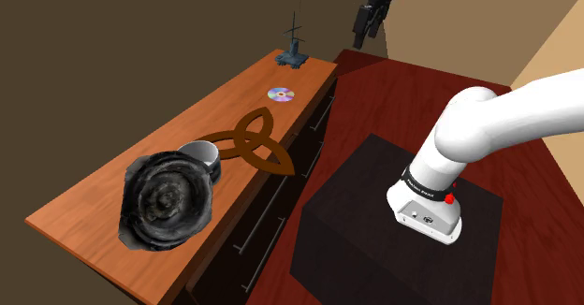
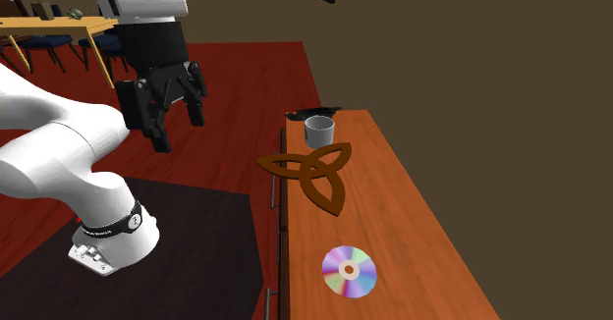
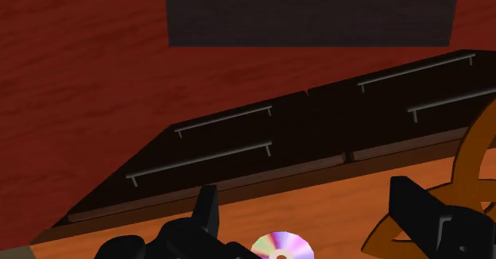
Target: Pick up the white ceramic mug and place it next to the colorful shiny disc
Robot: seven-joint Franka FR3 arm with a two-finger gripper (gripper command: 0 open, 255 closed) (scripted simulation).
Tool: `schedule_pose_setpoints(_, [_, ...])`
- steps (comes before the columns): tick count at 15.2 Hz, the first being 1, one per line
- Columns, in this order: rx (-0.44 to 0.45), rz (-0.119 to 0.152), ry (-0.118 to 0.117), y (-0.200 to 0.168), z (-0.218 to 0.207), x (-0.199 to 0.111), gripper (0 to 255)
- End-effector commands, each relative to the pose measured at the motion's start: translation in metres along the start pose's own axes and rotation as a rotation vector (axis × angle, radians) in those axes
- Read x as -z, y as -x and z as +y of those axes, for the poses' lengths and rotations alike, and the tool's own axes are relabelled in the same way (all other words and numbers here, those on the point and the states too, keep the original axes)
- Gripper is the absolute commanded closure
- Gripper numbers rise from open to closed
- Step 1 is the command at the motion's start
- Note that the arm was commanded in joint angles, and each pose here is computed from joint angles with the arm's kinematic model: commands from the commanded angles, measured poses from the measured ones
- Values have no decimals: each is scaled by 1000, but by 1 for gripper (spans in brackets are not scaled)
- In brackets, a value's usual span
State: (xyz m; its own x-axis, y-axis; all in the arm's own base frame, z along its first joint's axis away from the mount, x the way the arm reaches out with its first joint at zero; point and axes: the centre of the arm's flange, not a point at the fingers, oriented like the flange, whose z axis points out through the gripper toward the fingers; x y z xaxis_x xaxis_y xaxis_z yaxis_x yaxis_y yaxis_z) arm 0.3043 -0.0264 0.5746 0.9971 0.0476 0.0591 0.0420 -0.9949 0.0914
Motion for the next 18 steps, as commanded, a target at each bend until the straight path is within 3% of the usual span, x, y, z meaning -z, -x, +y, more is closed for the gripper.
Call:
schedule_pose_setpoints(1, [0,0,0,0,0,0,0])
schedule_pose_setpoints(18, [59,-16,-64,-86,-181,-85,0])
